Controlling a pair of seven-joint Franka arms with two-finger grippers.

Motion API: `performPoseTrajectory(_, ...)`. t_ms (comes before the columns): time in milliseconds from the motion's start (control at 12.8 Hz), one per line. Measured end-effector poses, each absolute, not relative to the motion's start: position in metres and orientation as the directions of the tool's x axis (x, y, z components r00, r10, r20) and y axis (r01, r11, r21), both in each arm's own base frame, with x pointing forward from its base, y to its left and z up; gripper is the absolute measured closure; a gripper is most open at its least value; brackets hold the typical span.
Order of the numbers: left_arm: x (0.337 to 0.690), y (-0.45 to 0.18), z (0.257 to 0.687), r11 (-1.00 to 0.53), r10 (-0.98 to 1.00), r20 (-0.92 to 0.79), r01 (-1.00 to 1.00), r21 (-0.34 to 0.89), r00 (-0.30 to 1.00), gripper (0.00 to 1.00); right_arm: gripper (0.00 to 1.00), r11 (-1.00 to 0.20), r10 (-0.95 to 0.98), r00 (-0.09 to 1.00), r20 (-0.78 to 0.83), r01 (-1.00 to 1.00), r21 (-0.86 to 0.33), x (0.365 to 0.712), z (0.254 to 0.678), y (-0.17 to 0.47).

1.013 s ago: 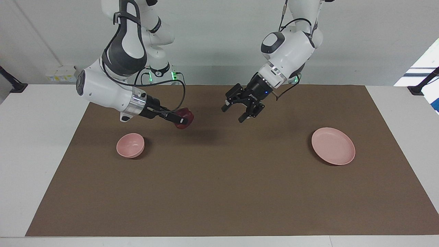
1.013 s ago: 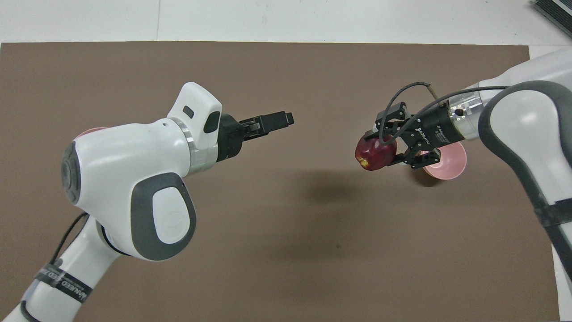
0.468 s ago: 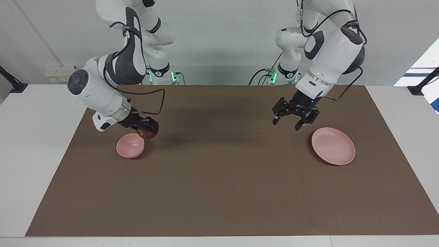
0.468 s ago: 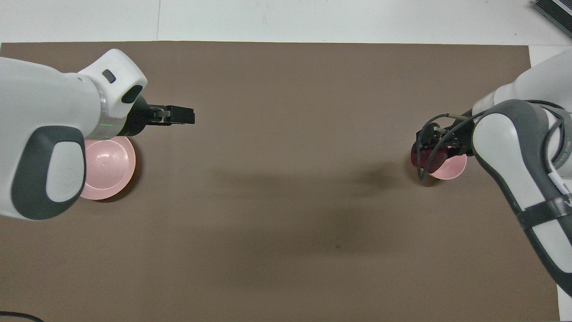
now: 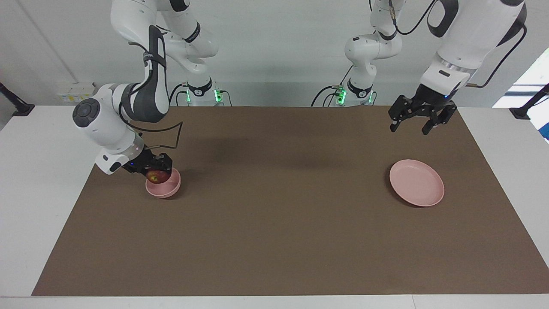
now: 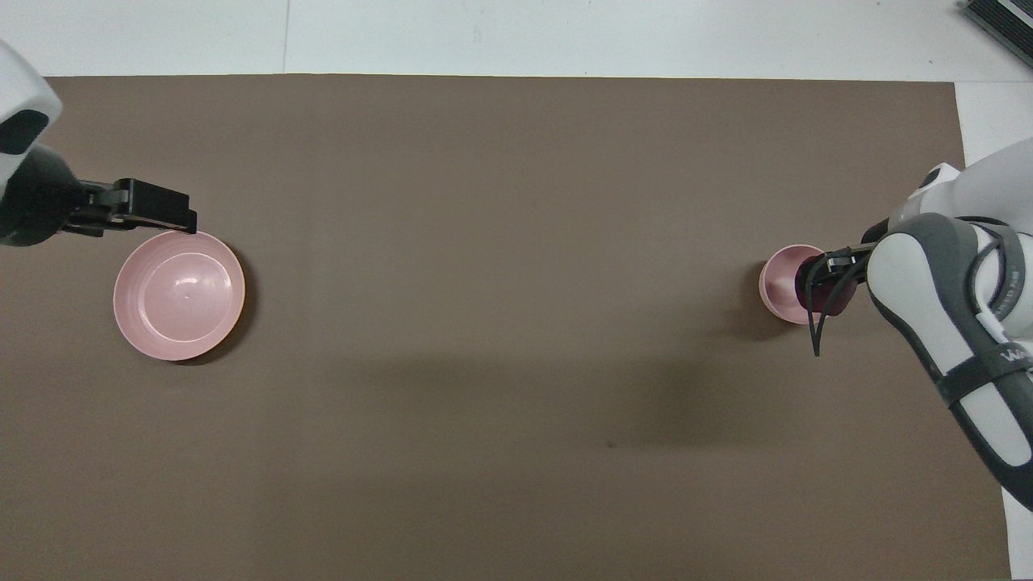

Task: Move apple from plate to bowl

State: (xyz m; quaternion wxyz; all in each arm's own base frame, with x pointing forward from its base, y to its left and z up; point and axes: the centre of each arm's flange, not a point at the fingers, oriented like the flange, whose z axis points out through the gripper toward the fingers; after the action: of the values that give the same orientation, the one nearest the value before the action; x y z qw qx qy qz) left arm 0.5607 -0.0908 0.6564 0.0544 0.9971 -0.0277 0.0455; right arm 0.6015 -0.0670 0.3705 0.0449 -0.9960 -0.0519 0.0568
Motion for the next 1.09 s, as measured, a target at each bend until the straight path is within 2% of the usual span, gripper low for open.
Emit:
performPoseTrajectory(545, 0.546, -0.081, 0.672, -0.997, -0.047, 0.051, -0.050, 0.055, 0.998, 0.00, 0.18, -0.991, 0.113, 0.991, -0.077, 0.106, -0.084, 0.605, 0.366, -0.060)
performPoseTrajectory(779, 0.542, -0.060, 0.683, -0.998, -0.030, 0.037, -0.031, 0.045, 0.999, 0.00, 0.18, -0.991, 0.112, 0.990, -0.084, 0.105, -0.084, 0.606, 0.358, -0.058)
performPoseTrajectory(1091, 0.529, -0.031, 0.705, -0.994, -0.101, 0.055, -0.103, 0.037, 0.993, 0.00, 0.18, -0.991, 0.108, 0.989, -0.099, 0.100, -0.085, 0.607, 0.347, -0.058)
